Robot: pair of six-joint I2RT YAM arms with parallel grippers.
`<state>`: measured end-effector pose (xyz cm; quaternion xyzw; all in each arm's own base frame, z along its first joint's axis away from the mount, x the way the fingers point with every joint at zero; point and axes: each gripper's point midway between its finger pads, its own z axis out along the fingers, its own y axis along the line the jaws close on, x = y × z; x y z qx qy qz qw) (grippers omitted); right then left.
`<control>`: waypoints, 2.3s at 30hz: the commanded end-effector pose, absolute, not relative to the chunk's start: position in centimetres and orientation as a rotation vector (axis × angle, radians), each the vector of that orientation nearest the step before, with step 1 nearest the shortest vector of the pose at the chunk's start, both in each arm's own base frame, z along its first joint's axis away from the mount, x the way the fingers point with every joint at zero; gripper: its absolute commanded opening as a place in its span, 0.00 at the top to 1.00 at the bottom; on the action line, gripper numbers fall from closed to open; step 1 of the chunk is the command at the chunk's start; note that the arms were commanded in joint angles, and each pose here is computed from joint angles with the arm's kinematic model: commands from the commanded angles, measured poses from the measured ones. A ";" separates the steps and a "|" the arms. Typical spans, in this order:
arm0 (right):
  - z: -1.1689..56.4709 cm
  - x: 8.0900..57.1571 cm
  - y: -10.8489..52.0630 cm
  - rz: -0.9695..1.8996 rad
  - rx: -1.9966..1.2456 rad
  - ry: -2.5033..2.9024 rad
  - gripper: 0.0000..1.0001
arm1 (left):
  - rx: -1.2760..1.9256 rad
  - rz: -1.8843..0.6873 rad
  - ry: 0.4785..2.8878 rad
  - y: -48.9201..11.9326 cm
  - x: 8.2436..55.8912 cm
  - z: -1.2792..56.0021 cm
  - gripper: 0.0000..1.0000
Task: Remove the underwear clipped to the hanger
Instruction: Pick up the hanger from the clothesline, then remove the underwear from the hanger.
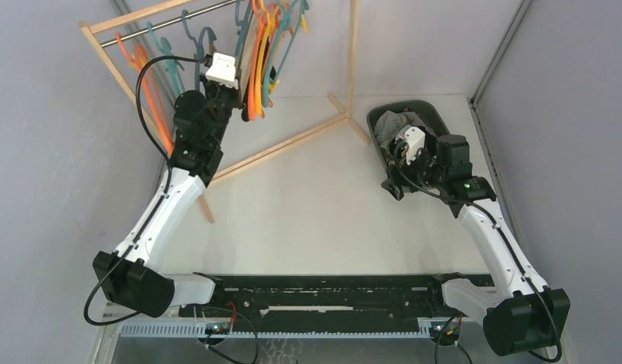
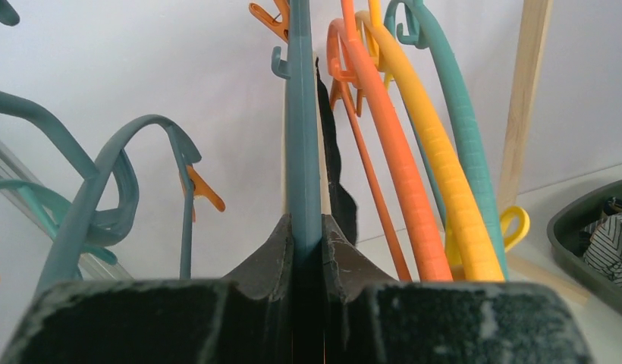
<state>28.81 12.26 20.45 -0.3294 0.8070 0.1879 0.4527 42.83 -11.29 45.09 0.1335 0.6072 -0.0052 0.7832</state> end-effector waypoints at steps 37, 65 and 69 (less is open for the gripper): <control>20.1 28.6 13.4 0.469 -0.885 1.972 0.13 | 0.353 -0.081 1.635 -6.7 25.2 40.7 1.00; 25.4 26.4 16.2 0.585 -0.918 1.841 0.12 | 1.195 -0.441 1.469 -13.7 13.6 36.0 1.00; 26.8 25.7 16.5 0.621 -0.894 1.832 0.12 | 1.302 -0.478 1.410 -15.1 14.3 36.0 1.00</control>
